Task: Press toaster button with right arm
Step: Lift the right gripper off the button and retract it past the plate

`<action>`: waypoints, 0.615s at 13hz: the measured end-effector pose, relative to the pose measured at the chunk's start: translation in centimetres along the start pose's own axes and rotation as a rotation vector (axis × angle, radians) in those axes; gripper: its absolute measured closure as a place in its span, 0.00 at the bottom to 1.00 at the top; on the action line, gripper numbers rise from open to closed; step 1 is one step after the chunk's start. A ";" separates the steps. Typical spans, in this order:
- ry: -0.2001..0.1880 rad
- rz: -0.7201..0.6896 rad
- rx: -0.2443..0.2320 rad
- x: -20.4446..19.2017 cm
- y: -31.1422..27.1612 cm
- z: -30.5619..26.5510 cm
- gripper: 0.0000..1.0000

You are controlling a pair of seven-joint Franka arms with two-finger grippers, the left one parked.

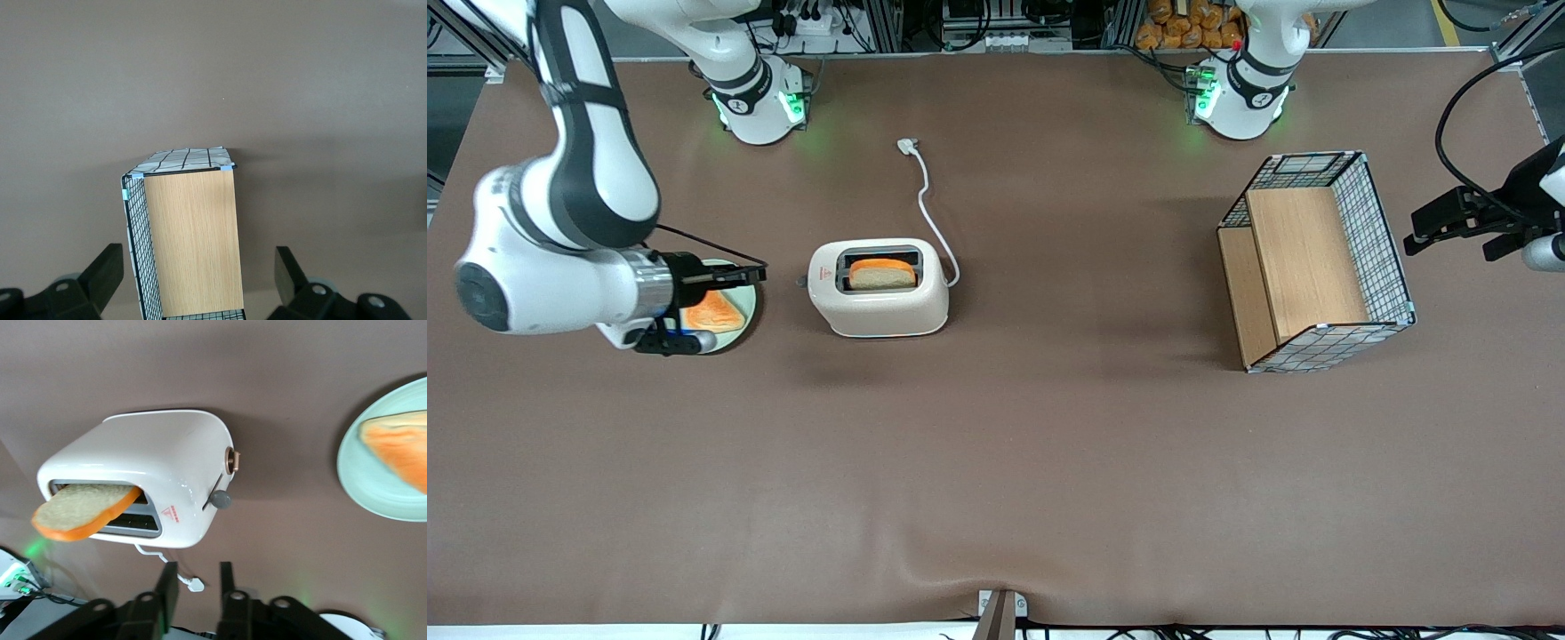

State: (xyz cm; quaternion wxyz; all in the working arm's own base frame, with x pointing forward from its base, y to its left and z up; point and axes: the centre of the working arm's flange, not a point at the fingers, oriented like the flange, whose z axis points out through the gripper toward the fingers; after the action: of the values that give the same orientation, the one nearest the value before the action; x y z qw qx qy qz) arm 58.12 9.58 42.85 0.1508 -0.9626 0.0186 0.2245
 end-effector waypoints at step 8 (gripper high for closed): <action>0.182 0.013 -0.170 -2.7 1.2 -11.8 0.00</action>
State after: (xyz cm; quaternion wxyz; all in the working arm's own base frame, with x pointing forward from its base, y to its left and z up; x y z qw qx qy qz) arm 60.64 4.79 53.75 0.0647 -0.9882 0.0191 0.1379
